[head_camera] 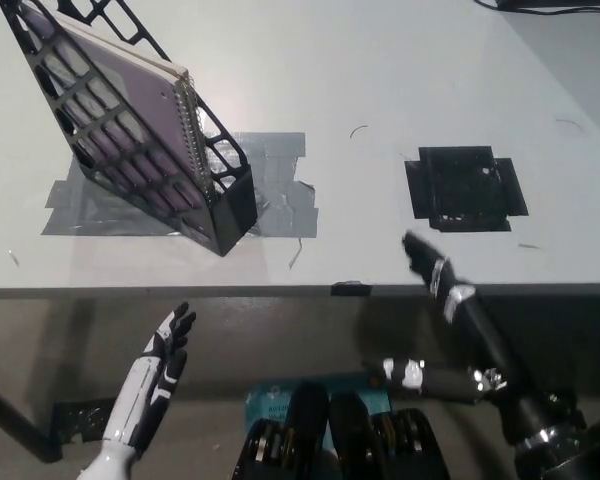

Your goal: A shelf with a book inside it is placed on the center of the desk infront of the robot. The robot uses its right hand to grab the book, take it out and hand it to a person.

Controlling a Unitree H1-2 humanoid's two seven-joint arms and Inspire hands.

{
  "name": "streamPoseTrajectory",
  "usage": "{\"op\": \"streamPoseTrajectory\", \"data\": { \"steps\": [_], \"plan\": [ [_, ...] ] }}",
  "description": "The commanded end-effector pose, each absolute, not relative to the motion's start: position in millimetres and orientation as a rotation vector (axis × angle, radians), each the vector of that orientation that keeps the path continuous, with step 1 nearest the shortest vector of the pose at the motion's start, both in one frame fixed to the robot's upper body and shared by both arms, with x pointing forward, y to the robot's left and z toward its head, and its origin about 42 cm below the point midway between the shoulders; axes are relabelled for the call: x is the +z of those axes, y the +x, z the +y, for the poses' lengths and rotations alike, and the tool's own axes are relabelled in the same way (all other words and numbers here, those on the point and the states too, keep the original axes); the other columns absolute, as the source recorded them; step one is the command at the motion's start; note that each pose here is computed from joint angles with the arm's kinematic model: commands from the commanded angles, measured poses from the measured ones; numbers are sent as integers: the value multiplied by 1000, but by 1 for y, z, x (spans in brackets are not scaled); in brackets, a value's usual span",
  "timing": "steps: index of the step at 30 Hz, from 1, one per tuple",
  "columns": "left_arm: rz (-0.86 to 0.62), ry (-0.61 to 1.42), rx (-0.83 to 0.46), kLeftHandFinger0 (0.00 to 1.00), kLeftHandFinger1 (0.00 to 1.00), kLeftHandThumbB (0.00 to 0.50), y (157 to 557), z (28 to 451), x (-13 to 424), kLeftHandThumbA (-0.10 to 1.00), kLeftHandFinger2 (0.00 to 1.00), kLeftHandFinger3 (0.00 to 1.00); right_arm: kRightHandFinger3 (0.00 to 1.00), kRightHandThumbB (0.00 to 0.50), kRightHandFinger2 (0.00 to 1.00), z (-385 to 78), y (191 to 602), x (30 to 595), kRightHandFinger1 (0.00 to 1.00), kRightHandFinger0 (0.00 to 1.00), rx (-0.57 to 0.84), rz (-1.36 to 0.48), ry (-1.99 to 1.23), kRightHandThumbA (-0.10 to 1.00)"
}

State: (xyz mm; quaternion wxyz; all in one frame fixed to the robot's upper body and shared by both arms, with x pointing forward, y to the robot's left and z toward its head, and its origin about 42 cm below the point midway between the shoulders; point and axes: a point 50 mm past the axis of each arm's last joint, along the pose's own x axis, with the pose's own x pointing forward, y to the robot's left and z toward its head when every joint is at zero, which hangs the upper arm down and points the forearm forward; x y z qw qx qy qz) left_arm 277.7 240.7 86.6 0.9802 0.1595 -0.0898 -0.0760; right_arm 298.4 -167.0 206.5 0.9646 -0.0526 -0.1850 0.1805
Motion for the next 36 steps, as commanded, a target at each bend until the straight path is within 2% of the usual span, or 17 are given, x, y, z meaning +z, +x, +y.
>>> {"op": "streamPoseTrajectory", "data": {
  "steps": [1,3,5,8,9,14,15,19,20,24,27,33,36],
  "plan": [
    [-232,332,-169,1000,1000,297,270,237,86,1000,1000,1000,1000,336,1000,-152,312,251,1000,1000,371,-517,-51,1000],
    [-221,331,-177,1000,1000,303,267,236,85,1000,1000,1000,1000,337,1000,-140,322,260,1000,1000,401,-519,-71,996],
    [-201,312,-178,1000,1000,333,266,234,82,1000,1000,1000,1000,349,1000,-126,334,268,1000,1000,431,-518,-88,994],
    [-200,316,-179,1000,1000,323,263,233,81,1000,1000,1000,1000,327,1000,-100,350,274,1000,1000,475,-512,-110,1000],
    [-201,320,-182,1000,1000,322,263,233,81,1000,1000,1000,1000,343,1000,-89,356,276,1000,1000,489,-502,-122,1000],
    [-204,324,-185,1000,1000,315,262,233,83,1000,1000,1000,1000,335,1000,-56,376,281,1000,1000,528,-479,-127,1000],
    [-198,314,-185,1000,1000,316,262,234,82,1000,1000,1000,1000,306,1000,-47,383,282,1000,1000,550,-472,-129,1000],
    [-200,318,-179,1000,1000,303,264,233,84,1000,1000,1000,1000,293,1000,-14,407,285,1000,1000,584,-422,-131,1000],
    [-208,324,-181,1000,1000,290,264,234,84,1000,1000,1000,1000,313,1000,-6,413,286,1000,1000,591,-404,-125,1000],
    [-231,342,-189,1000,1000,264,266,232,86,1000,1000,1000,1000,314,1000,13,428,292,1000,1000,609,-374,-82,1000],
    [-254,353,-200,1000,1000,244,269,231,89,1000,1000,1000,1000,347,1000,23,439,299,1000,1000,610,-358,-20,1000],
    [-271,371,-211,1000,1000,263,274,232,94,1000,1000,1000,1000,346,1000,26,444,311,1000,1000,596,-382,36,1000],
    [-283,383,-217,1000,1000,244,276,232,96,1000,1000,1000,1000,382,1000,24,446,313,1000,1000,579,-395,71,1000]
  ]
}}
